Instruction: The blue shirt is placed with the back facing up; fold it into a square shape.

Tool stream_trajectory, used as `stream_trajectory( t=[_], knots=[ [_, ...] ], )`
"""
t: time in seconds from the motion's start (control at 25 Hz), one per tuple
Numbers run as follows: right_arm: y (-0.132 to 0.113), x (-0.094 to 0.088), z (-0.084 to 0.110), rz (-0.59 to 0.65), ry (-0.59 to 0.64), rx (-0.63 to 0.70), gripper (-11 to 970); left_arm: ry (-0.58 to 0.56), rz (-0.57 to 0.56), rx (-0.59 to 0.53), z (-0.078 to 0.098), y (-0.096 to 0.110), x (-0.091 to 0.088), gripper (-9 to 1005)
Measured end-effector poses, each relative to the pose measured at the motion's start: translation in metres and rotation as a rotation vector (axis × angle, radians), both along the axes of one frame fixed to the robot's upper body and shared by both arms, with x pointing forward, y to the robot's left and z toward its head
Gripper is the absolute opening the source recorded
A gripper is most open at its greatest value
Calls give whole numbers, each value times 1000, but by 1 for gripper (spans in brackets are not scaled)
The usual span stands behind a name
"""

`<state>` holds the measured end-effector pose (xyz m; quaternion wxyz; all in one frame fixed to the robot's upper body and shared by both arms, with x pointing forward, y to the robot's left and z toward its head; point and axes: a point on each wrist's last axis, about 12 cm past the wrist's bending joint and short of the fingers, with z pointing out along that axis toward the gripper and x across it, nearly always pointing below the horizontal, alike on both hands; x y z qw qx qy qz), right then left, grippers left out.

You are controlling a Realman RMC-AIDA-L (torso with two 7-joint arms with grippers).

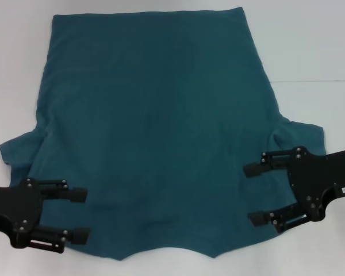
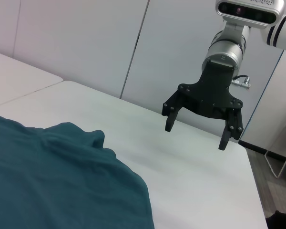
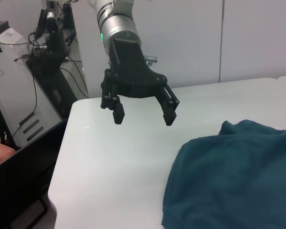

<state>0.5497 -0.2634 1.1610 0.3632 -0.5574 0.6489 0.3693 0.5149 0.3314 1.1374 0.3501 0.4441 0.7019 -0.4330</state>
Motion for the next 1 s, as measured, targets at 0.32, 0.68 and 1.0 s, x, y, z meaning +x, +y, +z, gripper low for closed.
stream_trajectory(
  t=[0.32, 0.68, 1.0],
  knots=[
    [0, -1, -1, 1, 4, 2, 925, 0, 2, 2, 0, 1, 0, 874],
    [1, -1, 0, 8, 4, 3, 924, 1, 3, 1, -1, 1, -1, 873],
    [1, 0, 1, -3, 4, 11, 925, -22, 107, -5, 1, 8, 3, 873]
  ],
)
